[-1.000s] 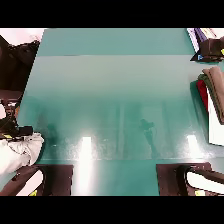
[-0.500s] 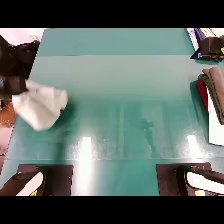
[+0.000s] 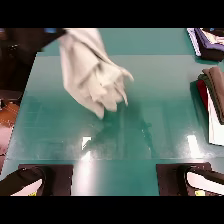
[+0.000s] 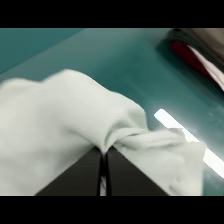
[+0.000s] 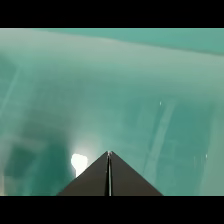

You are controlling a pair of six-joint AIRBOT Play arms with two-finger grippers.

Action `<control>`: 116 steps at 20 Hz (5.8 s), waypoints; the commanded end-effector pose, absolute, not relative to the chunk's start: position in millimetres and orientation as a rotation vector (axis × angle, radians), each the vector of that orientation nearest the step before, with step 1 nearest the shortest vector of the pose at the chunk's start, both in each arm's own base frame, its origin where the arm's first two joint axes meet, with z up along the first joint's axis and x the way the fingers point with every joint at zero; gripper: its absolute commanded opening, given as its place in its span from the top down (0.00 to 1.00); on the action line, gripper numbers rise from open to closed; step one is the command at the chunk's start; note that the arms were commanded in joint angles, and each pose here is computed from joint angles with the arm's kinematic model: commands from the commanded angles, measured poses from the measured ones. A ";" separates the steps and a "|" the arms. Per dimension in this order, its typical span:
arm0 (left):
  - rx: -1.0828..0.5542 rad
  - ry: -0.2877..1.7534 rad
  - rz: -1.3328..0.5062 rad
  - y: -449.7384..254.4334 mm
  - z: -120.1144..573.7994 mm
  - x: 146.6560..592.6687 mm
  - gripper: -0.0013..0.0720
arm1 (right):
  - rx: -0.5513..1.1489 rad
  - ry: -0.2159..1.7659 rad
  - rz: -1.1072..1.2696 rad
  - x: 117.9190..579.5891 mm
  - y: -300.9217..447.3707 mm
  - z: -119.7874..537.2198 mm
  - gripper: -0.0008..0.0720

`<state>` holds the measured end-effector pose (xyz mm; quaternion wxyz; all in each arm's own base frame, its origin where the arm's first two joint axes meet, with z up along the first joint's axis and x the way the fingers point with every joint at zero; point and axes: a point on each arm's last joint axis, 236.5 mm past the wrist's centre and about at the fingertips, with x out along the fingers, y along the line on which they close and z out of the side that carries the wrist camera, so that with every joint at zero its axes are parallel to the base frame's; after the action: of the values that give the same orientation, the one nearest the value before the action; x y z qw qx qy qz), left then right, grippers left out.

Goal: Fold the shirts.

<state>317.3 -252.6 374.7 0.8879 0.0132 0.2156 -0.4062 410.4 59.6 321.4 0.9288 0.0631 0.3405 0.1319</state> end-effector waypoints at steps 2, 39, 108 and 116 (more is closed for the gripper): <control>0.101 0.566 -0.971 -326.3 313.4 347.8 0.95 | 0.146 0.683 0.261 405.7 59.2 318.0 0.96; 0.053 1.559 -0.608 -192.2 -27.3 254.9 0.95 | 0.252 0.993 0.417 381.0 102.4 217.7 0.72; -0.005 1.208 -0.055 -13.4 114.7 465.7 0.15 | 0.510 1.041 0.219 501.0 38.8 102.3 0.18; -0.126 1.345 -0.169 -38.9 46.8 356.9 0.39 | 0.404 1.060 0.318 483.6 54.3 144.0 0.27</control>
<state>400.7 -28.8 80.9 0.7924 -0.0343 0.6058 -0.0629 489.5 46.3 137.8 0.8341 0.2052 0.4936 0.1359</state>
